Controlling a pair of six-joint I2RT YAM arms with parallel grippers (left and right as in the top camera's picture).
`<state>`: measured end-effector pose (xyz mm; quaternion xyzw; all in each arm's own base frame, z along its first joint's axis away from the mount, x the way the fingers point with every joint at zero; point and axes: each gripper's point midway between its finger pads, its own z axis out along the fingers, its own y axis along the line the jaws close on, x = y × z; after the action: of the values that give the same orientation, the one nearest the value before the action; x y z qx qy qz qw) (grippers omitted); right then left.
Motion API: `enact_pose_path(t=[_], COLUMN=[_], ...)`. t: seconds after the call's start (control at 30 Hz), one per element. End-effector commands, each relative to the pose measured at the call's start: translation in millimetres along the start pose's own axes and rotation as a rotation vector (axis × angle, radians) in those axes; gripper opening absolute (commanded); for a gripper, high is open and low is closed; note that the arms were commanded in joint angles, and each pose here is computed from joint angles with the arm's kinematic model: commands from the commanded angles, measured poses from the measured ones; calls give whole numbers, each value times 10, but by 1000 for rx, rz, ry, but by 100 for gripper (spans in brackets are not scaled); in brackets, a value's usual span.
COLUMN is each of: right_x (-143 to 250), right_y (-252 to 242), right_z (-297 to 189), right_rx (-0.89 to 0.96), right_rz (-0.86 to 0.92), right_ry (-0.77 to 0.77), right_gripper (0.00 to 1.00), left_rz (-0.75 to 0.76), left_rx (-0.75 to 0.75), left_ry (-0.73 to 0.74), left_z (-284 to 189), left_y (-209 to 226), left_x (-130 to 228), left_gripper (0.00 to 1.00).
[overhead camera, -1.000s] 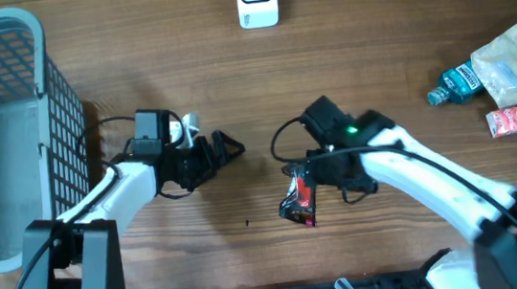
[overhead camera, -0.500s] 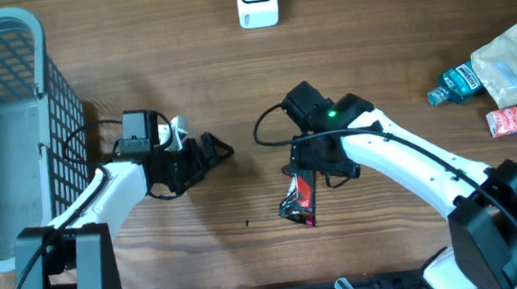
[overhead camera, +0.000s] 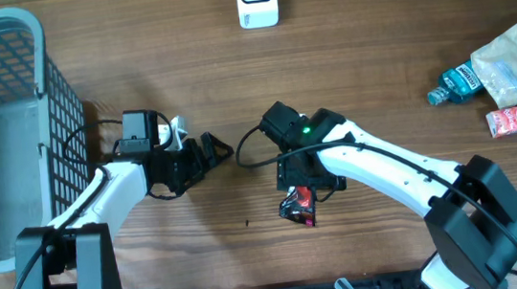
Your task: Scan the item barcode
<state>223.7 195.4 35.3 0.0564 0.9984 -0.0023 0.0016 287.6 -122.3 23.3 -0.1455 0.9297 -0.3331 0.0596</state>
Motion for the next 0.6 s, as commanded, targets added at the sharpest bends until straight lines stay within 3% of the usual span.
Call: enact_pose_path(t=[0.0, 0.43, 0.57], right_x=[35, 120, 148], right_y=[-88, -103, -133], right_z=[109, 305, 364], right_rx=[38, 9, 11], right_rz=[17, 16, 26], right_ry=[2, 17, 19], right_gripper=[77, 73, 59], left_rz=[-15, -20, -19], left_rx=[-107, -113, -113], left_ry=[-9, -4, -4], left_z=[24, 22, 23], left_y=[268, 280, 280], left_x=[24, 38, 37], left_gripper=[100, 100, 100])
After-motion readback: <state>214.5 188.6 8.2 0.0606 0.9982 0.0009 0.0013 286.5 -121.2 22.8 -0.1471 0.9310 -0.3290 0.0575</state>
